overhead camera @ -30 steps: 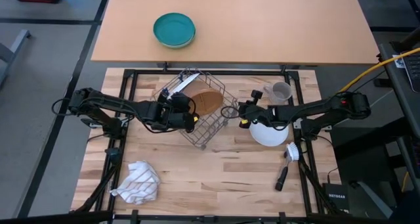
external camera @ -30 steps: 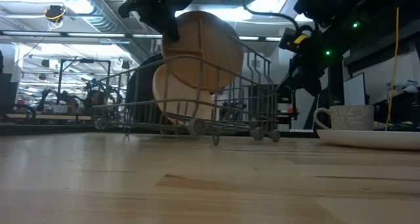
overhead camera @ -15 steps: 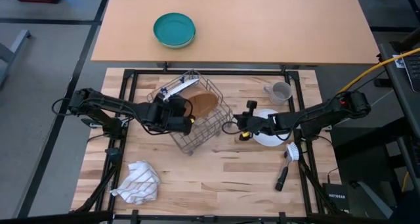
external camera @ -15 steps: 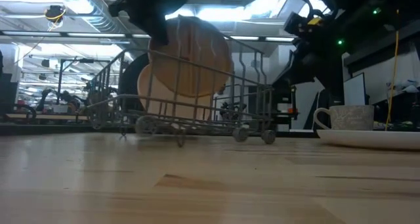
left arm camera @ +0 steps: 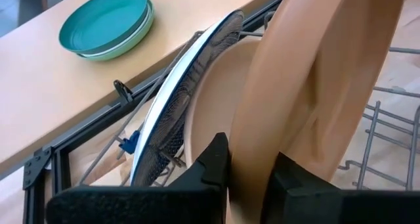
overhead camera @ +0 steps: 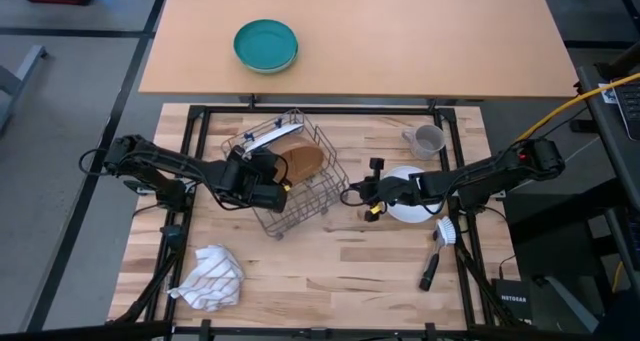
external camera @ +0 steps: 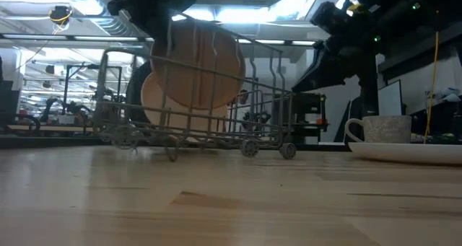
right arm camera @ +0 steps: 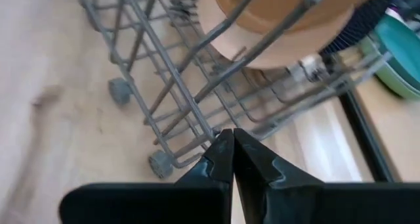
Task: Sort dishes
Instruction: Put the brown plate in the dish rack
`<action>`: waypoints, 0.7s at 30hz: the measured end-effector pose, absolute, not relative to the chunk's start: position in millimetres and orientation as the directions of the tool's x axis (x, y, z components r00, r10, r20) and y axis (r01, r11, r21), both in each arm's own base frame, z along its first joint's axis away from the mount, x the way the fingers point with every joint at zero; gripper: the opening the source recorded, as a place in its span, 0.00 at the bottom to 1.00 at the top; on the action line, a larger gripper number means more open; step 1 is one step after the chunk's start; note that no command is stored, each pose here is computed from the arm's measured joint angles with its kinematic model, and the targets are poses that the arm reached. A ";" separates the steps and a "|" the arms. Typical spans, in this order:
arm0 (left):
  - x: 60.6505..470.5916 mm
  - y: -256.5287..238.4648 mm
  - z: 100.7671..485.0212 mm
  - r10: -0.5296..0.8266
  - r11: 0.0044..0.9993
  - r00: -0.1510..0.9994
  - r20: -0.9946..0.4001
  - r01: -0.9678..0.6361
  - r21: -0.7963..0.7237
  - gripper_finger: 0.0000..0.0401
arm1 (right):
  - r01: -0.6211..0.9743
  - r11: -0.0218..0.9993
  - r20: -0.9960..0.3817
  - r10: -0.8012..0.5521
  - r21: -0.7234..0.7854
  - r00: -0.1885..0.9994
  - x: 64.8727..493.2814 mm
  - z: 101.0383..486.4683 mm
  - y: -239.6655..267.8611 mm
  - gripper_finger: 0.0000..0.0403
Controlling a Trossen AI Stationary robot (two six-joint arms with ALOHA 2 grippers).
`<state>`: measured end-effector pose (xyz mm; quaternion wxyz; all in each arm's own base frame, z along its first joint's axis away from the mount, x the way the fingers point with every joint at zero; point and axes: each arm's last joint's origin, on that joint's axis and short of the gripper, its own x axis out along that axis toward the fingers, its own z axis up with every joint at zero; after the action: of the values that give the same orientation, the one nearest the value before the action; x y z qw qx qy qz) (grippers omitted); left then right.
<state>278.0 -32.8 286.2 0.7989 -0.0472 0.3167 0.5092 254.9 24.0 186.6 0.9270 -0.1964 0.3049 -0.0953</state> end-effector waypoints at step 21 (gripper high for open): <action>266.6 -39.9 256.9 0.783 0.451 0.247 -0.570 -0.857 0.248 0.09 | -0.053 0.932 -0.506 -0.147 -0.359 0.850 258.8 190.8 28.7 0.04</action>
<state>266.6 -39.9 256.9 0.7877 -0.0571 0.3242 0.5208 258.8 28.7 190.8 0.9442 -0.1828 0.2728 -0.0248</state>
